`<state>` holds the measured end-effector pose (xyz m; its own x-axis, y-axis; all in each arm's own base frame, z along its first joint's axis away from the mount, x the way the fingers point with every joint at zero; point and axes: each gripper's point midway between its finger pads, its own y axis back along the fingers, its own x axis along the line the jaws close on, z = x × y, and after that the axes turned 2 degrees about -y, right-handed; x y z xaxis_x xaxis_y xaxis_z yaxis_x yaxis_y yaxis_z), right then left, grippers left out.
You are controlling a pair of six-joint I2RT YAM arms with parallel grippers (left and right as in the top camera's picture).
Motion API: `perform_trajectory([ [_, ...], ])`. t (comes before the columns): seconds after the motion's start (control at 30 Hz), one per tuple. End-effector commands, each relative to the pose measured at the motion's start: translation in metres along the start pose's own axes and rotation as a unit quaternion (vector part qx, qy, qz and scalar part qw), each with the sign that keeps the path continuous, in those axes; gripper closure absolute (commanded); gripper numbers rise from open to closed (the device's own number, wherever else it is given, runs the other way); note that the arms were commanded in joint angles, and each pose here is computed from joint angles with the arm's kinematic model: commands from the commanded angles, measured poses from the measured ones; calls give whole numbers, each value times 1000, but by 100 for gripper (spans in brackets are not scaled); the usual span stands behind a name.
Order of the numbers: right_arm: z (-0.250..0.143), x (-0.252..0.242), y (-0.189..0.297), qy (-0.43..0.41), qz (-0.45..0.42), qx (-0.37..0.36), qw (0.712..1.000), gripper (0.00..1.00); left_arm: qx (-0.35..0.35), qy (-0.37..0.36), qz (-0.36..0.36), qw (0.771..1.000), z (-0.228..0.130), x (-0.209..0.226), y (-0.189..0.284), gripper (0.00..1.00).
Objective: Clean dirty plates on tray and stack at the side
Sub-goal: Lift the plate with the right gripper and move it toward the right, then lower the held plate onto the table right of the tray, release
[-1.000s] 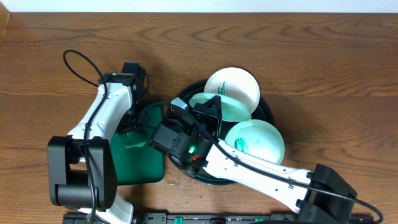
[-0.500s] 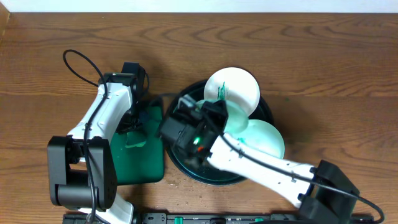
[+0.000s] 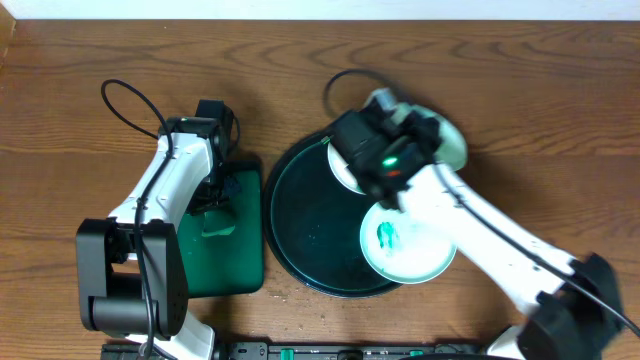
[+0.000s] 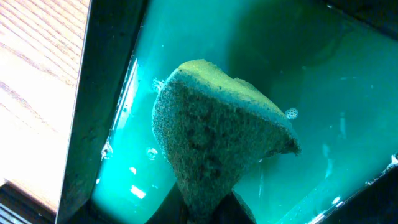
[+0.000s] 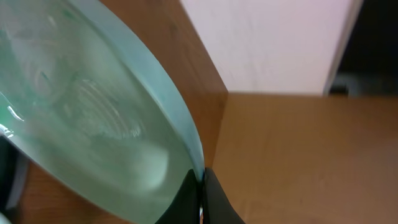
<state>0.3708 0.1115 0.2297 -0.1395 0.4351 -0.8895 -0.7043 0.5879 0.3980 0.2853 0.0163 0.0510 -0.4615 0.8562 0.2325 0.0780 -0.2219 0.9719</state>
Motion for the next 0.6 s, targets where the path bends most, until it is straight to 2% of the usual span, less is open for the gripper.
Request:
perform_trajectory([
  [0.0,-18,-47,-12,-70,-26,20,997,99,-3,-5,-1,1000,3,0,2,93],
  [0.27,-67,-65,-68,-200,52,91,974,99,-2,-5,-1,1000,3,0,2,92],
  [0.4,-85,-52,-91,-286,127,122,942,99,-3,-5,-1,1000,3,0,2,93],
  [0.57,-99,-43,-102,-377,179,154,896,99,-3,-5,-1,1000,3,0,2,93],
])
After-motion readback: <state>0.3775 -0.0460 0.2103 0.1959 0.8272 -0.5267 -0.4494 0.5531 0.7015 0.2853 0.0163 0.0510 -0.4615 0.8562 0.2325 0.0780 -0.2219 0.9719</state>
